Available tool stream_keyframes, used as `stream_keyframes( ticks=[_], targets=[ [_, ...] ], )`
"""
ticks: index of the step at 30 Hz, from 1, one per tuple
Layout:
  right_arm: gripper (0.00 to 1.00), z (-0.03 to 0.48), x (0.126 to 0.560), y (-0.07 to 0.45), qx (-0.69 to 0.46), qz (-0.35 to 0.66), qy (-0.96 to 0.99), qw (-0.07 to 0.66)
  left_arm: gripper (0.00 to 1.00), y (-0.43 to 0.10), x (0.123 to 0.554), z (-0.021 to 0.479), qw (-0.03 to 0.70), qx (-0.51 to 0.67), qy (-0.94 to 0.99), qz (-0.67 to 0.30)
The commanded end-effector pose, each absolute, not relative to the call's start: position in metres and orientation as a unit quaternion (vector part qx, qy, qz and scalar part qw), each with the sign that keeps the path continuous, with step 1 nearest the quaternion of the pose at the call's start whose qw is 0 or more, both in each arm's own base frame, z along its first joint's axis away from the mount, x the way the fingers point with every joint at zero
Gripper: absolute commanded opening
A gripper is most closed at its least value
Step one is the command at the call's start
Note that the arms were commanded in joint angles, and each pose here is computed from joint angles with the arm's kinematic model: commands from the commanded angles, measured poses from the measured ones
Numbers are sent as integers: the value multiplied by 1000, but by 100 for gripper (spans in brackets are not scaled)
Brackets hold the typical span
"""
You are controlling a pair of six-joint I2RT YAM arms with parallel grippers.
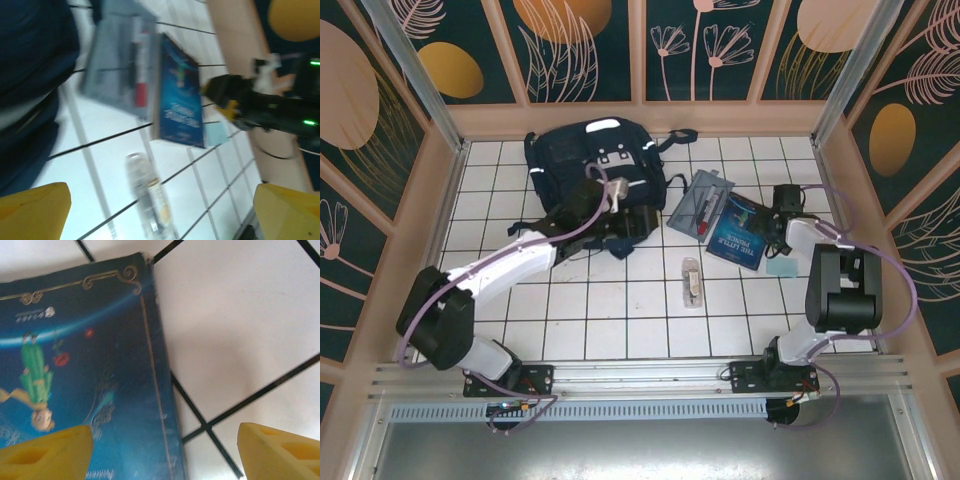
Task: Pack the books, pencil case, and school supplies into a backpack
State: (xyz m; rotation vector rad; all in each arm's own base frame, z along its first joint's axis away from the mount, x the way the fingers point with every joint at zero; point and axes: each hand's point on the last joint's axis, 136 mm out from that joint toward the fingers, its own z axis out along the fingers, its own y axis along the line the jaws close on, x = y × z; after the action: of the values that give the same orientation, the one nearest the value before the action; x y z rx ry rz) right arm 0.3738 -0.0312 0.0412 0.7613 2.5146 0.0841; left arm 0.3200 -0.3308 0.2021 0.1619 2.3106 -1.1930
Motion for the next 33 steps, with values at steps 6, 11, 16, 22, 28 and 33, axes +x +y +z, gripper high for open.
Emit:
stream_keyframes(
  ticks=[6,11,16,22,28,33],
  targets=[
    [75,41,396,-17,268,112,917,273,90,-413,353,214,271,115,825,-482],
    [74,36,393,-3,265,156,910,277,59,-447,389,170,258,98,835,-477],
    [74,29,387,2,266,173,909,269,50,-479,401,121,238,99,852,-456],
    [74,29,375,25,266,242,895,265,49,-495,397,62,197,101,878,-424],
    [72,49,375,43,247,306,875,283,46,-510,383,33,169,123,888,-409],
    [69,70,372,58,231,358,856,292,39,-513,375,-2,138,125,902,-389]
  ],
)
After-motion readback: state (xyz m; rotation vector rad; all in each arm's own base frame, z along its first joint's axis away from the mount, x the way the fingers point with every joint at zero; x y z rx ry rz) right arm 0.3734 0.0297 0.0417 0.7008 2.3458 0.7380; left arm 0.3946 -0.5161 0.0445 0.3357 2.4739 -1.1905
